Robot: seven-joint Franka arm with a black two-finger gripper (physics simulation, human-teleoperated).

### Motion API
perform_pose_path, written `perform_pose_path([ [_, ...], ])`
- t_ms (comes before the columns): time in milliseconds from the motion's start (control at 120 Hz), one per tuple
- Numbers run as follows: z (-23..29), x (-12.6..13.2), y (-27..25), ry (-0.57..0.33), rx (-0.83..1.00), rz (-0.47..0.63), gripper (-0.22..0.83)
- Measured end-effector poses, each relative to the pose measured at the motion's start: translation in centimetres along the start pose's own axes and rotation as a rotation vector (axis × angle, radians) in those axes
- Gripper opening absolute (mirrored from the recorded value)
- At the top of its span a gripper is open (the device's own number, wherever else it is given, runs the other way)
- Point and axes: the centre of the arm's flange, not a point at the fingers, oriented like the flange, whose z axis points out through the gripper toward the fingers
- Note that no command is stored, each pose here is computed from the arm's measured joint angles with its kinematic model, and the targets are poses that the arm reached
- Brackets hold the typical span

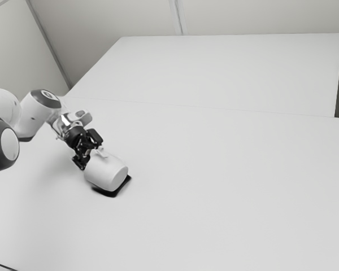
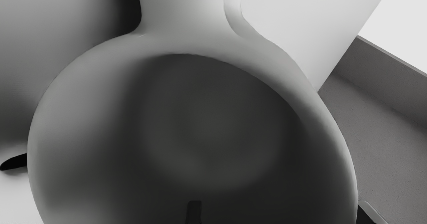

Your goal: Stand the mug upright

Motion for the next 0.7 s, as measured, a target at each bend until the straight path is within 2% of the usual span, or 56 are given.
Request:
perform_pose_path([
  [75,0.0,0.0,0.1,-0.004,0.012,-0.01,0.23],
  [142,-0.1,0.0,0.3,-0.004,0.025,-0.018,0.09],
  [250,-0.5,0.0,0.7,0.002,0.045,-0.024,-0.04],
  [358,-1.1,-0.1,1.2,0.013,0.061,-0.027,-0.1],
  [500,-1.2,-0.2,2.1,0.016,0.086,-0.029,-0.13],
  [700,-0.9,-2.4,11.5,0.098,0.416,0.066,-0.15],
])
